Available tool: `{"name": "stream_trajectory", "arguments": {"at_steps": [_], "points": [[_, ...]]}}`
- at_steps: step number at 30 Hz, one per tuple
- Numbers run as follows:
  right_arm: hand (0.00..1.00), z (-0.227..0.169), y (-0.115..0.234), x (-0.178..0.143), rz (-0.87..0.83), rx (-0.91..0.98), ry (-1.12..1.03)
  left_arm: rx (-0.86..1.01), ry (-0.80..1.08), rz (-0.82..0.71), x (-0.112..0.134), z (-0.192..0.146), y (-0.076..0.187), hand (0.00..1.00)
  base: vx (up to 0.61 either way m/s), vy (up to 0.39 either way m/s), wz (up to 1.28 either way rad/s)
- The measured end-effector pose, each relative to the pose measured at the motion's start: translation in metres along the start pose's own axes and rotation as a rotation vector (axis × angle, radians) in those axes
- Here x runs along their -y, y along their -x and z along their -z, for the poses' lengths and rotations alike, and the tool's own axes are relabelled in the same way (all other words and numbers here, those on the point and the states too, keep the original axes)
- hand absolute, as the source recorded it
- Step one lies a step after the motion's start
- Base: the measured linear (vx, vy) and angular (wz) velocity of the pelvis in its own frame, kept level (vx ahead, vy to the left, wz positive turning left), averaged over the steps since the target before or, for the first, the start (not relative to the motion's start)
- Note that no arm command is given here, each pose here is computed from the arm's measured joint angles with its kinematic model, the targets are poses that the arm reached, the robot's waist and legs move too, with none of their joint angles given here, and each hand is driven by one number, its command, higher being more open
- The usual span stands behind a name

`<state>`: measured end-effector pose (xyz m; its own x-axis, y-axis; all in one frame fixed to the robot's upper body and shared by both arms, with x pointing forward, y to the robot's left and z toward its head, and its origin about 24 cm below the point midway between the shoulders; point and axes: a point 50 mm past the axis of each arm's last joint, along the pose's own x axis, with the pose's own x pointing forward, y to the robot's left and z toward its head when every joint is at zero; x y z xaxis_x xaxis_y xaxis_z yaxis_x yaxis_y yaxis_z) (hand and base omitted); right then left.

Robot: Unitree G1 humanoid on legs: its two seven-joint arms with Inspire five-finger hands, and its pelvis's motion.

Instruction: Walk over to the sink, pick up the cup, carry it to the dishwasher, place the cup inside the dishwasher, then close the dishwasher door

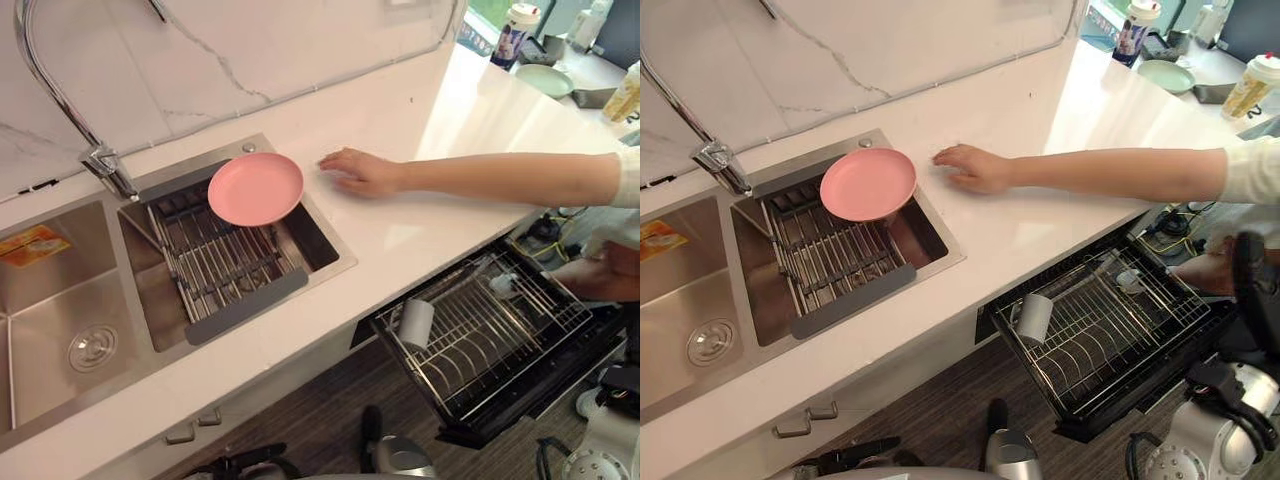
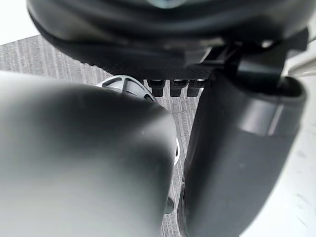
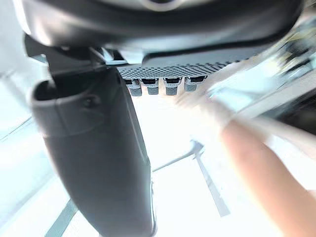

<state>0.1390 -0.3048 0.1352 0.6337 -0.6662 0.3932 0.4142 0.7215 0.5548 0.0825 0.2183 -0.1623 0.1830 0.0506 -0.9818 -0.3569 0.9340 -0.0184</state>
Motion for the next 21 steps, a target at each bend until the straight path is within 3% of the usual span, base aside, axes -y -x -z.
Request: {"name": "stream_trajectory", "arguments": {"at_steps": [10,21], "points": [[1.0,0.008,-0.011,-0.041,-0.284,-0.049,-0.03,0.055,0.03,-0.007,-0.002,-0.001,0.0,1.0,-0.03,0.092,0.15],[1.0,0.025,-0.009,-0.072,-0.38,-0.085,-0.007,0.097,0.096,-0.057,-0.011,-0.001,0.002,1.0,-0.01,0.09,0.2]]}}
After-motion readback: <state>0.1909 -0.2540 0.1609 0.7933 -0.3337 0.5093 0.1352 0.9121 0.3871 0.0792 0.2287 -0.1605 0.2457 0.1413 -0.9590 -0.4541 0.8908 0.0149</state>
